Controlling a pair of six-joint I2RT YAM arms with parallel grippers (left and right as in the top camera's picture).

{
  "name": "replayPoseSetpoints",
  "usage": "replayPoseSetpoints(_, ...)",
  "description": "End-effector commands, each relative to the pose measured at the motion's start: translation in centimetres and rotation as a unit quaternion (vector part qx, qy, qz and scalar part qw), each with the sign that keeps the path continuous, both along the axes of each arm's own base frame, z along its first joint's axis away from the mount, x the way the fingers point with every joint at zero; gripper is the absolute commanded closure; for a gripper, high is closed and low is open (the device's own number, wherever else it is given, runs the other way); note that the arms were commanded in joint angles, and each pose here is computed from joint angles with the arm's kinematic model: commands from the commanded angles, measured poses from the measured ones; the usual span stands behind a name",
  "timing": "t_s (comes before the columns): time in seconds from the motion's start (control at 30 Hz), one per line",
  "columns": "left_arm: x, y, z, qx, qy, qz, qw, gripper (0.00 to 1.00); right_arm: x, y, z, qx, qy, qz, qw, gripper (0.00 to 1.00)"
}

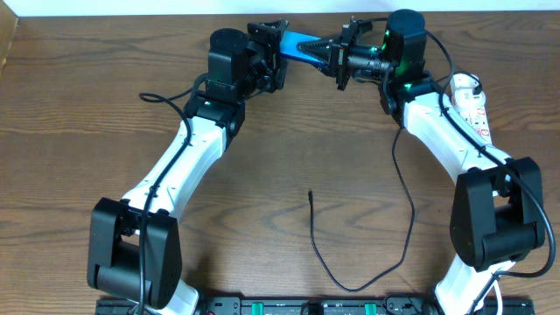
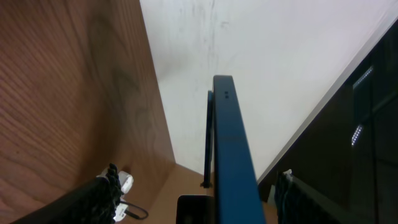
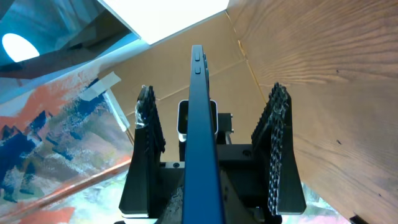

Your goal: Plug charger to phone and switch on socket

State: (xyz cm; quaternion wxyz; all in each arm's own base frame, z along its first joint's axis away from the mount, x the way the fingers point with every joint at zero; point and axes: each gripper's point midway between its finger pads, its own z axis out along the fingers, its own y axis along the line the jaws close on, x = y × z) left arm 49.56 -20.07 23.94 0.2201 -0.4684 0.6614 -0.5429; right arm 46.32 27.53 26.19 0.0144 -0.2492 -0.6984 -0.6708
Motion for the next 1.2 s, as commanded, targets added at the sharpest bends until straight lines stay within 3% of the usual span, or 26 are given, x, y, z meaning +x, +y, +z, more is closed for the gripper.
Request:
replayPoseSetpoints(0.0,0.0,0.6,1.6,-0.004,-0.014,0.017,1.000,0.22,-0.4,0.2,1.1,0.008,-0.012,0.014,1.000,0.99)
replayPoseSetpoints(0.23,0.1,0.7,1.6,-0.003,-0.014,0.019,1.000,0.44,-0.6,0.3,1.1,0.009,-0.011,0.021,1.000,0.98)
replayPoseSetpoints(0.73,0.1,0.7,1.6,-0.003,-0.014,0.019,1.000,0.75,-1.2,0.7,1.2,0.008,-0.020,0.037,0.999,0.98)
replayPoseSetpoints(0.87,0.1,0.7,1.6,-0.003,-0.014,0.019,1.000,0.92,-1.6,1.3,1.2,0.008,-0.020,0.044,0.999,0.98)
replayPoseSetpoints(1.17,0.1,0.7,1.6,-0.003,-0.015,0.019,1.000,0.92,-1.7,1.5,1.2,0.004,-0.033,0.047,0.998,0.99)
